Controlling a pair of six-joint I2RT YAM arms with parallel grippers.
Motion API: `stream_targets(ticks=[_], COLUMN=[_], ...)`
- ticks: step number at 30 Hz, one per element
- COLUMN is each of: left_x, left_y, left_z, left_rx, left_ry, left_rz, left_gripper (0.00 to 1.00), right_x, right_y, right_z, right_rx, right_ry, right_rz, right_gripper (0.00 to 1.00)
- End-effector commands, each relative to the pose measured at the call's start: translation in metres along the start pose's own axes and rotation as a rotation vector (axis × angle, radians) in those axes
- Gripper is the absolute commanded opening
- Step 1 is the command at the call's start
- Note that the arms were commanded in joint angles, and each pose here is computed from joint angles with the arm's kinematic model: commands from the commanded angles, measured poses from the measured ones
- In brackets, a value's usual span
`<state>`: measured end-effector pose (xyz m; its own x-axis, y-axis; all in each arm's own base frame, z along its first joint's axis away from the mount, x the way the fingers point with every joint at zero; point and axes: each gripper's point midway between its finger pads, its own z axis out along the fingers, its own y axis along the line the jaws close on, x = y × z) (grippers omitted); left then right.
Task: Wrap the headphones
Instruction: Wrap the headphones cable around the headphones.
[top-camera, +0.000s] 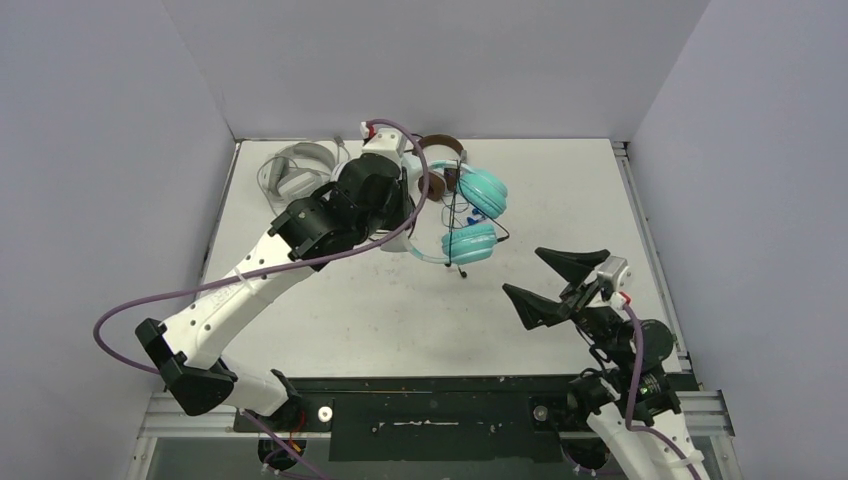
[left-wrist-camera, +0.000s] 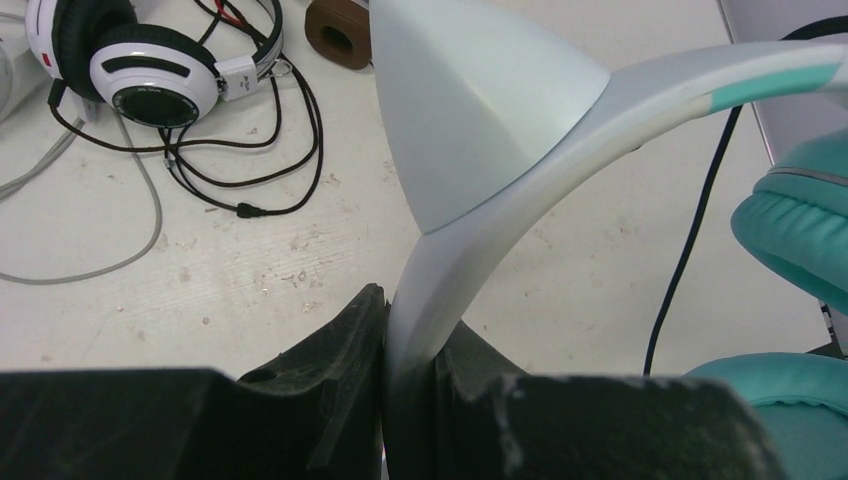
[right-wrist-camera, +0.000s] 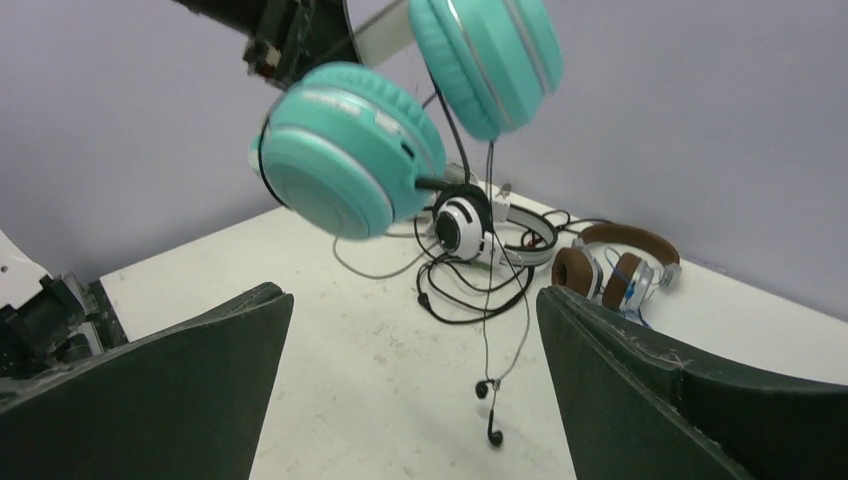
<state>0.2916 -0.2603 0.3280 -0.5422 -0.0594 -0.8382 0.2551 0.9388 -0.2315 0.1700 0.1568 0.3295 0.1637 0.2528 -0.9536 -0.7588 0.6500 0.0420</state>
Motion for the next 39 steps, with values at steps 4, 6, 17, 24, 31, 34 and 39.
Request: stream_targets(ticks=[4, 6, 17, 24, 31, 34, 39], left_x=[-0.079, -0.084, -0.105, -0.115, -0.122, -0.126, -0.132], left_y=[-0.024, -0.024, -0.037, -0.041, -0.048, -0.05, -0.054], left_z=[-0.055, -0.061, -0.083, -0.092, -0.096, -0.1, -0.104], left_rx=[0.156, 0.161, 0.231, 0.259, 0.285, 0.297, 0.316], left_ry=[-0.215, -0.222, -0.243, -0.262, -0.262, -0.268, -0.28], left_rz=[-0.178, -0.194, -0.219, -0.238, -0.245, -0.249, -0.256], left_gripper=[0.0, 0.0, 0.0, 0.0, 0.0, 0.0, 0.0], right_x=[0.039, 0.053, 0.101, 0.127, 0.136, 0.135, 0.137], right_y=[-0.012, -0.015, -0.015, -0.005, -0.033, -0.039, -0.042], right_z=[-0.003, 0.002, 0.05, 0.086, 0.122, 0.134, 0.147], right_rx=[0.047, 0.048, -0.112, -0.189, -0.041, -0.027, -0.031], right_ry=[-0.006, 0.007, 0.117, 0.197, 0.221, 0.222, 0.22], right_rz=[0.072, 0.108, 0.152, 0.08, -0.014, -0.04, -0.05], right_gripper=[0.99, 0.99, 1.0, 1.0, 1.0, 1.0, 0.92])
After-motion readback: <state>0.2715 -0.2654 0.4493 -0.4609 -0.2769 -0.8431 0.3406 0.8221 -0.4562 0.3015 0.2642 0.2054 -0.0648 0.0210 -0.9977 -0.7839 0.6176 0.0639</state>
